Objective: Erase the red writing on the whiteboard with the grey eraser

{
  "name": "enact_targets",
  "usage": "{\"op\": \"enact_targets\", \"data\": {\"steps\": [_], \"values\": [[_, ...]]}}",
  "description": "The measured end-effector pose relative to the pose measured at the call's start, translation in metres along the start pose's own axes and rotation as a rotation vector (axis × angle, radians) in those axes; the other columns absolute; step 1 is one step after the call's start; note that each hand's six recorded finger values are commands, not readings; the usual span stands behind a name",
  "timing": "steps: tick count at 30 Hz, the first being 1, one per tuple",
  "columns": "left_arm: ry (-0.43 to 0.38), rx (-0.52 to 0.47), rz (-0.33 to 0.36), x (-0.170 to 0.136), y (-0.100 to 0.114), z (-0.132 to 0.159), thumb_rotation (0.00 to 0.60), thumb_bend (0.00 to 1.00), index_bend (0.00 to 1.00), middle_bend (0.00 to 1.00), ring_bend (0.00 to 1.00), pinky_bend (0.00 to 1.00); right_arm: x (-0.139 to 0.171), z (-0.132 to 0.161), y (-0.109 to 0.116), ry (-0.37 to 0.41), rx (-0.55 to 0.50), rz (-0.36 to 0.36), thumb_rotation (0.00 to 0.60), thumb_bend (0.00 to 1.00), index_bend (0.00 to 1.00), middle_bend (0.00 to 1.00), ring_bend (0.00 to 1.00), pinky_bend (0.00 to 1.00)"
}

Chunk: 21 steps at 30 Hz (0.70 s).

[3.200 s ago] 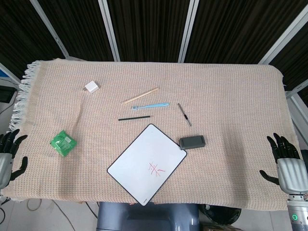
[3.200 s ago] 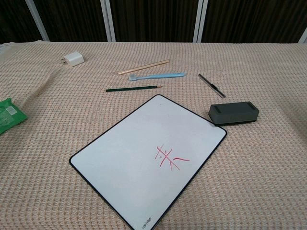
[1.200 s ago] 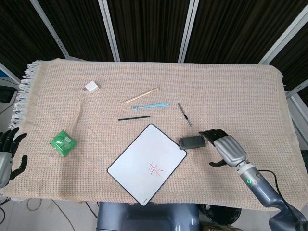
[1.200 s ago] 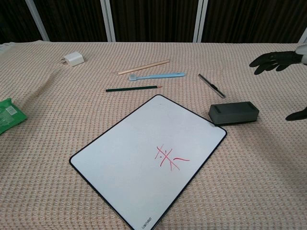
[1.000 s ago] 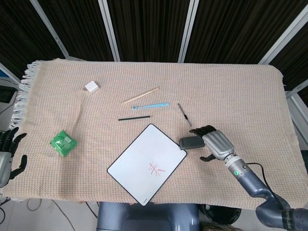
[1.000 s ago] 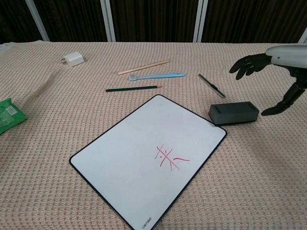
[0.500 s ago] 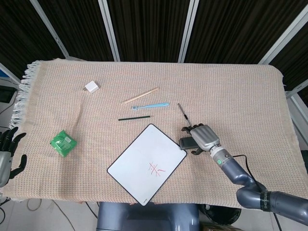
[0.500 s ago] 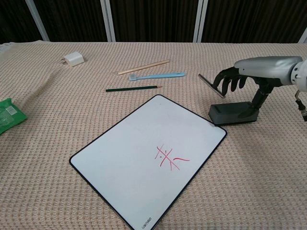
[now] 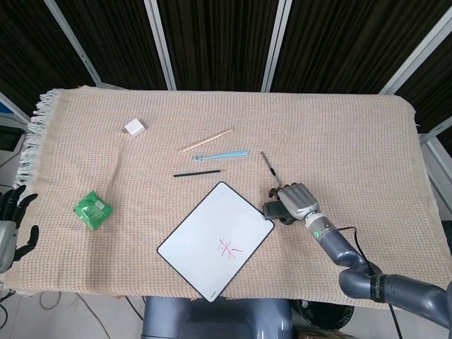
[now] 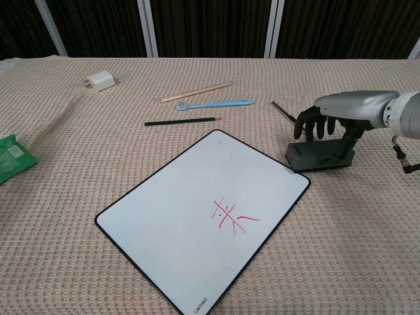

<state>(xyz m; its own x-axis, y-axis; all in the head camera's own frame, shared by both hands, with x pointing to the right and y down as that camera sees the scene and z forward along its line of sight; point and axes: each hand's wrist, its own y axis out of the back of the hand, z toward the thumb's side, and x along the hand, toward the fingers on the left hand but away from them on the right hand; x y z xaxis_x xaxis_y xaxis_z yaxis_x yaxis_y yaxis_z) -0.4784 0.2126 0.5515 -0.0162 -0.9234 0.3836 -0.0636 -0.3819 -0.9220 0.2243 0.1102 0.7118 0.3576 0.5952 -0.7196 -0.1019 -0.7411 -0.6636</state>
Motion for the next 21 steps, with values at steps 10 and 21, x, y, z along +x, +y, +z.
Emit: {"op": "enact_targets", "data": {"steps": [10,21], "values": [[0.005,-0.001,-0.001,0.0,0.0,-0.001,0.6,0.48,0.14,0.01,0.0,0.0,-0.002,0.005,0.002,0.009,-0.013,0.001,0.6,0.4,0.5,0.49,0.43,0.42],[0.005,-0.002,-0.001,-0.001,0.0,0.0,0.6,0.48,0.14,0.01,0.0,0.0,-0.004,0.038,0.031,0.085,-0.038,-0.047,0.6,0.4,0.5,0.49,0.43,0.42]]}}
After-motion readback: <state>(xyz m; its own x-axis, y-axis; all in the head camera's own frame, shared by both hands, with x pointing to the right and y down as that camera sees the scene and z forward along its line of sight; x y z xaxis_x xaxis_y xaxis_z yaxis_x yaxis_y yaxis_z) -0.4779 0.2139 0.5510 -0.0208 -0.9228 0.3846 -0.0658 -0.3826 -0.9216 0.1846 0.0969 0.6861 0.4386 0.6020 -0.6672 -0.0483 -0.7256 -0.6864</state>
